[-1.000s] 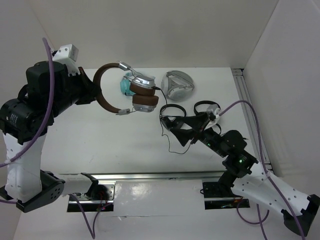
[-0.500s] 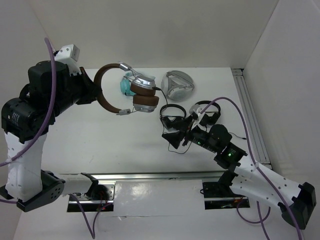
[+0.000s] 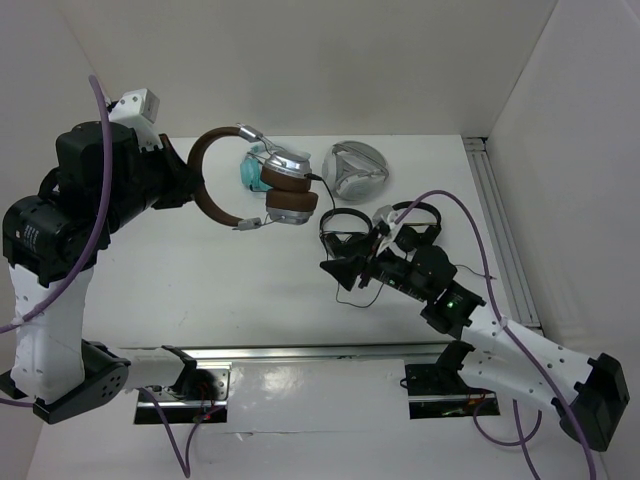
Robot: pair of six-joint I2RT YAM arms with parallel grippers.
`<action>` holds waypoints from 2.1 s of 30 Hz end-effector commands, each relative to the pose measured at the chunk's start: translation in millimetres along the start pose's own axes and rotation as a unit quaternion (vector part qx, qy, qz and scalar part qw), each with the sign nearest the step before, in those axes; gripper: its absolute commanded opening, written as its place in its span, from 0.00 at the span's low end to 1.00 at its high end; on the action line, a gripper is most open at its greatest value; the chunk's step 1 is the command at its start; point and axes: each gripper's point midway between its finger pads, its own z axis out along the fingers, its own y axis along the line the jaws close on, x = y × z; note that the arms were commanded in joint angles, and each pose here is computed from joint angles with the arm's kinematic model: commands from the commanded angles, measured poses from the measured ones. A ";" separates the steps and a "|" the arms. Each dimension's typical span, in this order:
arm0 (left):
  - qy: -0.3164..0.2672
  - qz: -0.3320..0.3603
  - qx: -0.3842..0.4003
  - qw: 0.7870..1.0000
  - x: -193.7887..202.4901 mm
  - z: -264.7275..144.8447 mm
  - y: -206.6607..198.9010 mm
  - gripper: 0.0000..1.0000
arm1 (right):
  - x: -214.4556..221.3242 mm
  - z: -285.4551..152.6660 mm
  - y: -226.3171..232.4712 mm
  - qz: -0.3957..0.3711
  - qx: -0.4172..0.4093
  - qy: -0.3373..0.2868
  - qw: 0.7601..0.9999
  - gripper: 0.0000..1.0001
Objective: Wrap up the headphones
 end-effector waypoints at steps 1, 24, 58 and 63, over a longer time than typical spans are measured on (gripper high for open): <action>-0.045 -0.025 0.033 0.998 -22.7 -5.1 -14.2 0.00 | -22.0 7.5 4.7 -0.012 -0.014 -0.042 0.999 0.60; 0.067 0.131 -0.083 0.986 113.2 94.1 47.0 0.00 | -114.5 -76.0 -47.0 -0.054 0.256 -0.029 0.965 0.00; 0.197 0.377 0.216 0.879 242.5 51.1 -129.1 0.00 | -38.6 -50.5 6.8 -0.053 0.053 0.093 0.993 0.00; 0.178 0.360 0.239 0.884 231.5 42.8 -136.1 0.00 | -29.6 -46.9 1.4 -0.051 0.060 0.106 0.991 0.00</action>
